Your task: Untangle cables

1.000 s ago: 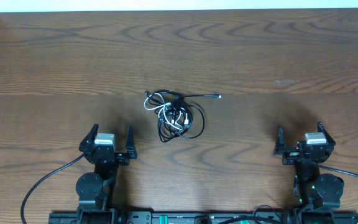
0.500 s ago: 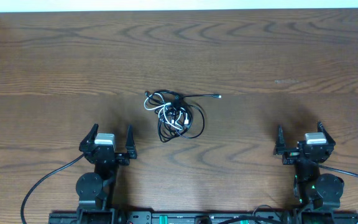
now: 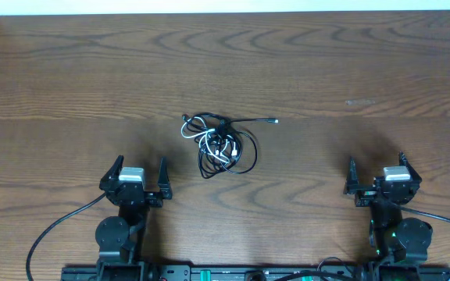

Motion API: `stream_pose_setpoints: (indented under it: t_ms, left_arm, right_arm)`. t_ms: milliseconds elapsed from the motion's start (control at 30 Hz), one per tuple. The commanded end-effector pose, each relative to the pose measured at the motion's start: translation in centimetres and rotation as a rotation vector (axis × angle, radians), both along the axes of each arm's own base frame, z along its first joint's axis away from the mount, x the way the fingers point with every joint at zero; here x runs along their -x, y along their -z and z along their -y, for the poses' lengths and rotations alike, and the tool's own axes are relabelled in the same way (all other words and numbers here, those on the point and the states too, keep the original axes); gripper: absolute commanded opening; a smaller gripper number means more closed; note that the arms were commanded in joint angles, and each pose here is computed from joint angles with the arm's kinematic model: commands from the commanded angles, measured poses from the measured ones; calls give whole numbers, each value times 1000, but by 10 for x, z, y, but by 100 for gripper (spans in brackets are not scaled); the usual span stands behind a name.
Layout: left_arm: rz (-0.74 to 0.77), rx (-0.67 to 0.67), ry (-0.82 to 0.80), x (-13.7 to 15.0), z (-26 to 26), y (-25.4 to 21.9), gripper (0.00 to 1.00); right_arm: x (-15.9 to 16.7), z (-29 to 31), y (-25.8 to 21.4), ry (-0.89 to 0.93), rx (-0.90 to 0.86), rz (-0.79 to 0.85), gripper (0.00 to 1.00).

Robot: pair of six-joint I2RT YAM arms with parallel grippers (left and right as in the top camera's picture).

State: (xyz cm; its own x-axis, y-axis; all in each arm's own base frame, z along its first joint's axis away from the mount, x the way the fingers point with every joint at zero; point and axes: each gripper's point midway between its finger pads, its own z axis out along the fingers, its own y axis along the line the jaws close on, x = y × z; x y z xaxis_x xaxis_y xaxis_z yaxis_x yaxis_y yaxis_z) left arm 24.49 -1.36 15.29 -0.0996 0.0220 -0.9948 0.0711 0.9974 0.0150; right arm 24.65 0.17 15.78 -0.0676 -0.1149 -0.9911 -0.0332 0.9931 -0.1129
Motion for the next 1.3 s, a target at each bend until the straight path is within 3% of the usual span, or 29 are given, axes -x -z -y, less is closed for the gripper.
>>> stream_pose_setpoints:
  t_ms: [0, 1267]
  left_arm:
    - [-45, -16, 23, 1, 4, 14, 93]
    - [-45, -16, 23, 1, 4, 14, 94]
  right_arm:
    - [0, 0, 0, -5, 10, 0, 99]
    - [1, -10, 0, -45, 10, 0, 99]
